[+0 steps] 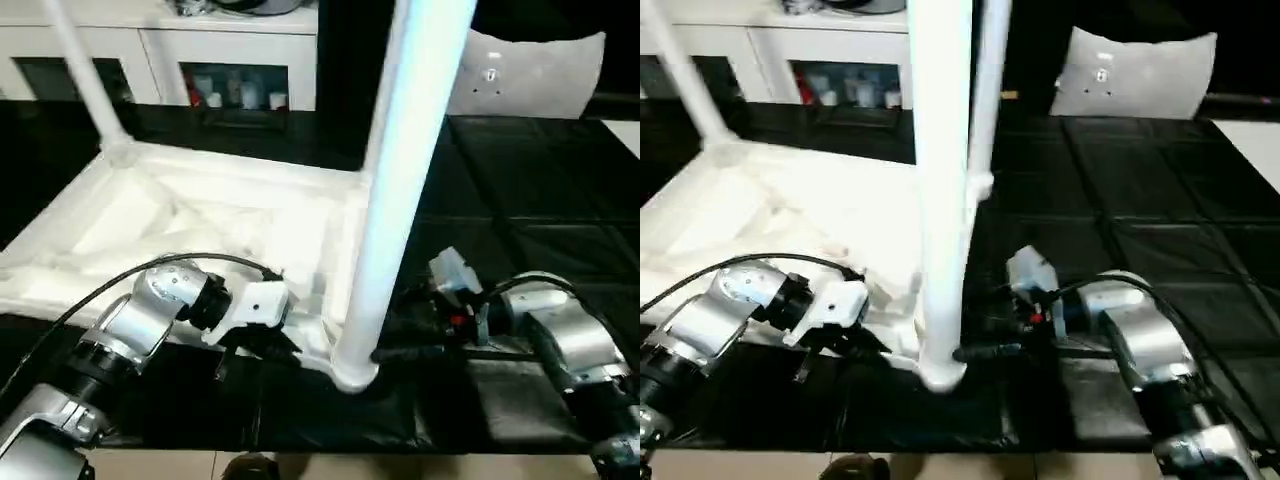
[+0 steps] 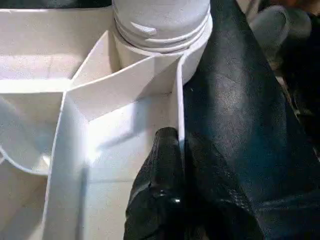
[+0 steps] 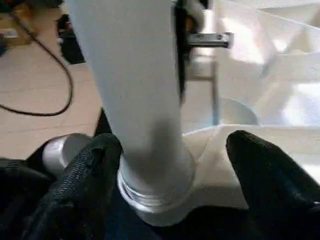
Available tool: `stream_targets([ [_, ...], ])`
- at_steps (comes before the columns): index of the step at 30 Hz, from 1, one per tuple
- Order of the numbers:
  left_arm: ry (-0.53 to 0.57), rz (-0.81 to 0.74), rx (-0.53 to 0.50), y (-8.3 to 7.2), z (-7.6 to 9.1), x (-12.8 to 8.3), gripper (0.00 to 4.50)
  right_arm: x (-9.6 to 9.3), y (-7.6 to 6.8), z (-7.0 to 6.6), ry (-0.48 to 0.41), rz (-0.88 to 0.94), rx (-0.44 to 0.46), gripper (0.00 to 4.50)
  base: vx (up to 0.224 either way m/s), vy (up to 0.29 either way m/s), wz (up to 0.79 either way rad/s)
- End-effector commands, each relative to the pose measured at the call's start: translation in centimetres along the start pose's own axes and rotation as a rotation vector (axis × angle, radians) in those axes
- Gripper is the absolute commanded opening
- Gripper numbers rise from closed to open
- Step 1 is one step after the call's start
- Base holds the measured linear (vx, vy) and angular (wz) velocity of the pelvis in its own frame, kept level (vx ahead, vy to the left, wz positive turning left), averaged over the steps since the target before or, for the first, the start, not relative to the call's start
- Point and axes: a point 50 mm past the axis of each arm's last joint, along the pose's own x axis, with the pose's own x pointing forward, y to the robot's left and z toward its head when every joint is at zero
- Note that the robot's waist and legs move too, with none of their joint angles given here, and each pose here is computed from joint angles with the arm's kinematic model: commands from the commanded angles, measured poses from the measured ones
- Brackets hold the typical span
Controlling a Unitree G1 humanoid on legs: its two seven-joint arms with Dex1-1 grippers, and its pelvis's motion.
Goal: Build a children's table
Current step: Rotate leg to tighten
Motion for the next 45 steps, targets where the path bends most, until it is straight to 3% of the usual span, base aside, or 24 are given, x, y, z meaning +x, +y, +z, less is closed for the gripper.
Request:
stream_targets([
  [1, 0.022, -0.095, 0.072, -0.1, 0.9, 1.0, 0.0, 0.6, -0.1, 0.3, -0.002, 0.054, -0.012, 3.29, 0.0, 0.0, 0.0],
  [3, 0.023, -0.11, 0.082, 0.0, 1.1, 1.1, 0.0, 1.2, 0.1, 0.1, 0.003, 0.101, 0.003, 2.99, 0.0, 0.0, 0.0],
  [5, 0.023, -0.113, 0.084, 0.0, 1.1, 1.2, 0.0, 1.3, 0.1, 0.0, 0.005, 0.112, 0.007, 2.97, 0.0, 0.0, 0.0],
  [6, 0.024, -0.119, 0.089, 0.0, 1.2, 1.3, 0.0, 1.5, 0.2, -0.1, 0.01, 0.133, 0.018, 2.7, 0.0, 0.0, 0.0],
  [11, 0.031, -0.127, 0.091, 0.1, 1.1, 1.3, 0.0, 1.7, 0.2, -0.4, 0.025, 0.169, 0.043, 2.51, 0.0, 0.0, 0.0],
  [12, 0.031, -0.126, 0.091, 0.1, 1.1, 1.3, 0.0, 1.7, 0.2, -0.5, 0.025, 0.171, 0.044, 2.25, 0.0, 0.0, 0.0],
  [20, 0.035, -0.094, 0.052, 0.2, 0.6, 0.9, 0.0, 1.7, 0.5, -0.4, 0.02, 0.205, 0.085, 2.09, 0.0, 0.0, 0.0],
  [26, 0.002, -0.017, -0.028, 0.3, 0.2, 0.7, 0.0, 2.1, 1.1, -0.4, -0.034, 0.179, 0.129, 2.07, 0.0, 0.0, 0.0],
  [31, -0.015, 0.105, -0.106, 0.7, -0.2, 0.4, 0.0, 2.9, 0.8, -0.7, -0.096, 0.013, 0.149, 2.07, 0.0, 0.0, 0.0],
  [38, -0.062, 0.262, -0.244, 1.3, 0.0, 1.2, 0.0, 4.7, 1.2, -1.7, -0.117, -0.237, 0.179, 2.05, 0.0, 0.0, 0.0],
  [45, -0.107, 0.448, -0.367, 3.6, 1.5, 4.2, 0.0, 7.5, -0.9, -1.3, -0.148, -0.615, 0.26, 1.99, 0.0, 0.0, 0.0],
])
